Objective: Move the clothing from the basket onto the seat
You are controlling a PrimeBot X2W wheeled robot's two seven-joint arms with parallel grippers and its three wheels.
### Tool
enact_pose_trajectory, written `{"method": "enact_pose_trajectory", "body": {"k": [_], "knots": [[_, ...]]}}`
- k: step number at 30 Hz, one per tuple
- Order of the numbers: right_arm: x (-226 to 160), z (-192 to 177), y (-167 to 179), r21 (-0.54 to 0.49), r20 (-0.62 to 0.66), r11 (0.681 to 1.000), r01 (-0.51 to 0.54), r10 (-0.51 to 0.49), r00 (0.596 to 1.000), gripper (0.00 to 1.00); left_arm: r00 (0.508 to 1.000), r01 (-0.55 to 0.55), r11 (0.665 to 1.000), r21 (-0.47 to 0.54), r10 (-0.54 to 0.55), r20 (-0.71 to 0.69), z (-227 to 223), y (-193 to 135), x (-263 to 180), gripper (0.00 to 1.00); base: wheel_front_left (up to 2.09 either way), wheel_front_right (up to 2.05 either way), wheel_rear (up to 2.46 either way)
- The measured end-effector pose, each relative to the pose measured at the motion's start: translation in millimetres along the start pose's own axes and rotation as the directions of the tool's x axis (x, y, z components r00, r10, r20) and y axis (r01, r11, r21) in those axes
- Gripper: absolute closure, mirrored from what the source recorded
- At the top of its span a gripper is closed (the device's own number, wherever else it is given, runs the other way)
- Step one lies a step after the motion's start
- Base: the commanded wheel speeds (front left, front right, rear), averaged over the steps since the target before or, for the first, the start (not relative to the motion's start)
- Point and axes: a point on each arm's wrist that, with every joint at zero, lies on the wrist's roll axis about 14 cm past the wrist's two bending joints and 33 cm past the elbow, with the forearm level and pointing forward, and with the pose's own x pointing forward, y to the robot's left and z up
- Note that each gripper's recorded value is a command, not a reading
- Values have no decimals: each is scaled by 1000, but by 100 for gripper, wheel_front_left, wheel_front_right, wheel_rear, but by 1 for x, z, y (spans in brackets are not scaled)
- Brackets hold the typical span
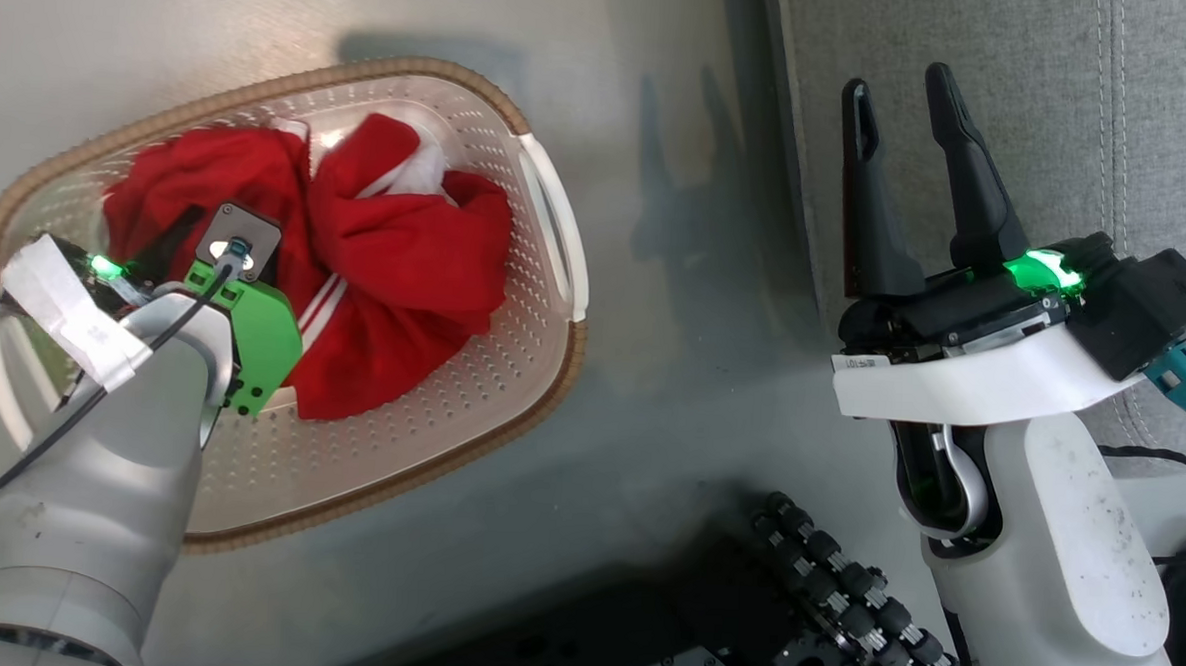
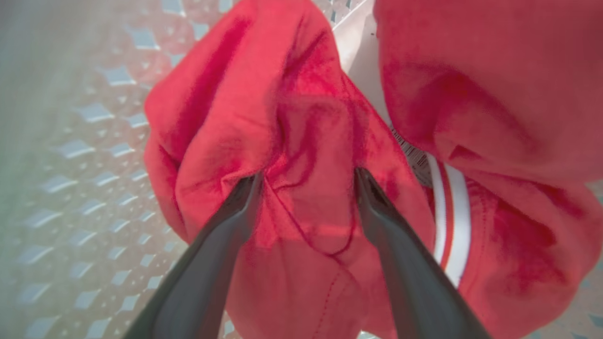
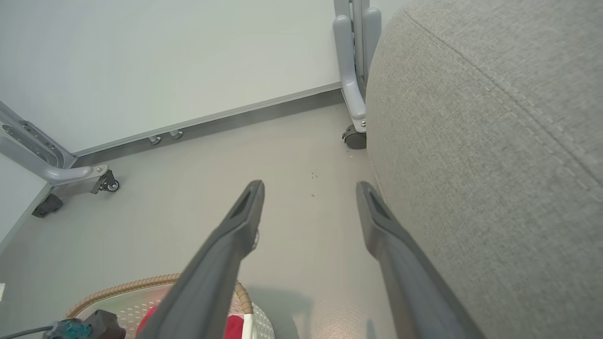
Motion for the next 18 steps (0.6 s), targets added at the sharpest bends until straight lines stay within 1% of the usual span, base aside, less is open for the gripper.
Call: {"method": "enact_pose_trajectory", "body": {"k": [9, 17, 18], "knots": [[0, -13, -7, 9, -32, 1000, 18, -17, 999, 0, 993, 10, 1000, 25, -7, -119, -25, 0, 17, 0, 0, 0, 0], [2, -18, -10, 12, -43, 1000, 21, -20, 999, 0, 969, 24, 999, 27, -16, -247, -51, -4, 23, 0, 0, 0, 0], [2, -18, -10, 11, -43, 1000, 23, -22, 999, 0, 964, 24, 1000, 21, -17, -264, -53, -4, 24, 6, 0, 0, 0]]}}
